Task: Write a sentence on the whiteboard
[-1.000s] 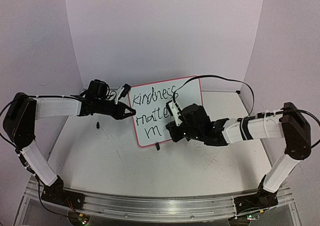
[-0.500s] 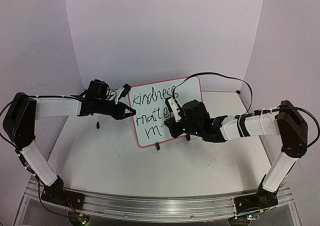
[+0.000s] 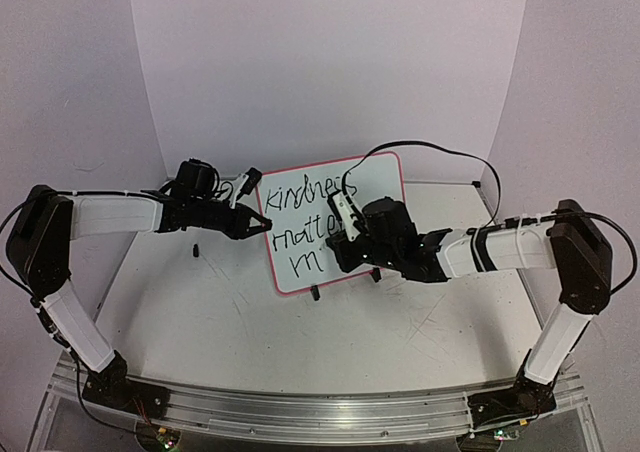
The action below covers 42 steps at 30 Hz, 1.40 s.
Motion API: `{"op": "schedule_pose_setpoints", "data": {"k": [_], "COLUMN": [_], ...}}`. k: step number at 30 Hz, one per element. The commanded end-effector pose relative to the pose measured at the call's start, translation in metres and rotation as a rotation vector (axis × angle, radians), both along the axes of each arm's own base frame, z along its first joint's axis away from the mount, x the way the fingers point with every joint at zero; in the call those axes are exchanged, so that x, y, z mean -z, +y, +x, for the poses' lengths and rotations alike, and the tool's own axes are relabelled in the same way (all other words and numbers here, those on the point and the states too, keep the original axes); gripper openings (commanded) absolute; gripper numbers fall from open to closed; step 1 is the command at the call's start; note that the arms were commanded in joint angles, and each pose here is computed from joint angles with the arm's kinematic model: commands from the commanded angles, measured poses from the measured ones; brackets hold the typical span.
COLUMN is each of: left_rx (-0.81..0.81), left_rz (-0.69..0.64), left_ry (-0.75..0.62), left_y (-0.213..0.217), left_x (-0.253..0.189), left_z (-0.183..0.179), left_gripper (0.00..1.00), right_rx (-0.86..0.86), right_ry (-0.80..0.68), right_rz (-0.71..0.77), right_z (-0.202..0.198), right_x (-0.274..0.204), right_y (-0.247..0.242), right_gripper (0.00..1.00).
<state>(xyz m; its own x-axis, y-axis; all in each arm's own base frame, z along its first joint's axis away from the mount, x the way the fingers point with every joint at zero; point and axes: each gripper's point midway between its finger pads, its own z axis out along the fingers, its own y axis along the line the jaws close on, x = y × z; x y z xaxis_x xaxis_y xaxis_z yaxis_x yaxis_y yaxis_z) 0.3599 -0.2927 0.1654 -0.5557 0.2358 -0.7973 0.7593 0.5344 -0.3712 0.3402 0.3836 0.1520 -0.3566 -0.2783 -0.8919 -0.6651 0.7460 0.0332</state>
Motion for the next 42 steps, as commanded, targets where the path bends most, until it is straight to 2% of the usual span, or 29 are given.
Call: {"op": "schedule_pose_setpoints", "data": {"k": [1,24,42], "left_rx": [-0.158,-0.16,-0.16], "left_rz": [0.202,0.206,0.206], "left_ry": [-0.089,-0.09,-0.089], "left_y": [0.033,0.033,0.034], "left_x": [0.027,0.028,0.027], "left_z": [0.034,0.035,0.033], "left_gripper": [0.0,0.0,0.0], "right_rx": [0.013,0.026,0.166], "right_ry": [-0.025,0.063,-0.06], "right_rz": [0.023,-0.011,0.031], "right_z": [0.009,-0.013,0.023], "right_x": [-0.009,0.025,-0.019], "right_y": [0.006,-0.011,-0.022], "right_gripper": [0.0,0.0,0.0]}}
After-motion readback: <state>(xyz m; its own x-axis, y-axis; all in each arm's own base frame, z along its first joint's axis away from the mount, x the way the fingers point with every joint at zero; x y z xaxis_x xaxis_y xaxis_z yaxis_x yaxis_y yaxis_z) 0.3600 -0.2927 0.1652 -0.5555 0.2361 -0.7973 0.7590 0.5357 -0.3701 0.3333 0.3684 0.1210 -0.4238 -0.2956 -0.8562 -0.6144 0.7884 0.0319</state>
